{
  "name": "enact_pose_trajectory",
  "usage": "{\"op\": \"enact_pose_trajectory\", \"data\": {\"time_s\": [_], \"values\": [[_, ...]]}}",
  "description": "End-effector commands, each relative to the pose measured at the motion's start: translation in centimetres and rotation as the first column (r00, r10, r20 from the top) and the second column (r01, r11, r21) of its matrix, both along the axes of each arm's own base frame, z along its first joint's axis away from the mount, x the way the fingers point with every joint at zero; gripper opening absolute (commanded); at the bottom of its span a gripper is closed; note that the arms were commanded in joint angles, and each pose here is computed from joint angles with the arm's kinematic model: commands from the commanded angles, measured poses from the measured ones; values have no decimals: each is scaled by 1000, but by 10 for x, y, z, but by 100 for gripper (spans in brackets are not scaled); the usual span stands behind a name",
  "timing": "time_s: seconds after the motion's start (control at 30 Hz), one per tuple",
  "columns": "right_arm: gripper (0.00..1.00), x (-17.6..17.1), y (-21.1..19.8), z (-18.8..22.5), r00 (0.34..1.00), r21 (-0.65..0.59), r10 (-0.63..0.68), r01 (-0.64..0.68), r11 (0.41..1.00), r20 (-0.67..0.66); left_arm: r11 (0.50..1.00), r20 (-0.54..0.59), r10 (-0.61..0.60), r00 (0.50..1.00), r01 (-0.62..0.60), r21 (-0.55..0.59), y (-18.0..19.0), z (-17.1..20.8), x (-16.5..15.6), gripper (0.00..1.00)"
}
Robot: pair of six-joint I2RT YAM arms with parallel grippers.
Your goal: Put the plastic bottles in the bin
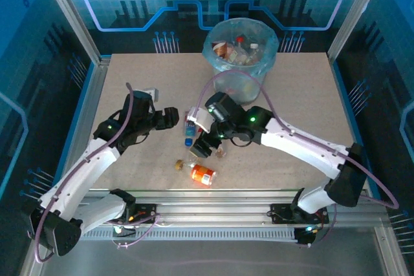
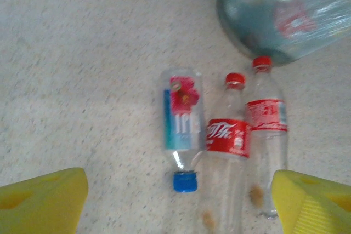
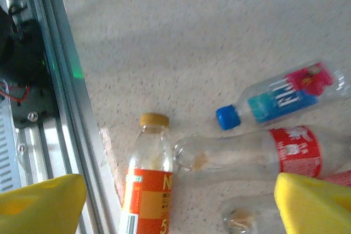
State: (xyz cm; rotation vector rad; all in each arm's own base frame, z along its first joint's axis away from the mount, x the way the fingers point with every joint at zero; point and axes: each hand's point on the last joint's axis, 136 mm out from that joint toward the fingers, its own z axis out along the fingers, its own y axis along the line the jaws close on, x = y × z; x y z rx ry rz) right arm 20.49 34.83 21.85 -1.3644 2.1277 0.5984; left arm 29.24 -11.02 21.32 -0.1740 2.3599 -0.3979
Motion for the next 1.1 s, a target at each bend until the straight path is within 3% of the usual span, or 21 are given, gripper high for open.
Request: {"op": "enact_pose_trajectory", "data": {"time_s": [0.0,0.37,0.83,0.97,1.07], "values": [[88,-24,0,-22,998,-64,38,-40,997,-44,993,-53,114,992,-113,30,23,-15,-14,90],[87,-61,6,-95,987,-339,120,-150,929,-107,974,72,217,973,-221,45,56,6,-35,92],[92,-51,-12,-161,998,-561,-34,-2,828,-52,989,101,141,985,-146,39,44,13,-30,91],[89,-52,-11,-175,997,-581,-46,-1,814,-66,991,111,129,985,-131,16,40,19,-29,91],[79,-56,-10,-174,996,-593,-46,-10,805,-79,991,120,130,984,-134,26,42,25,-29,91]]}}
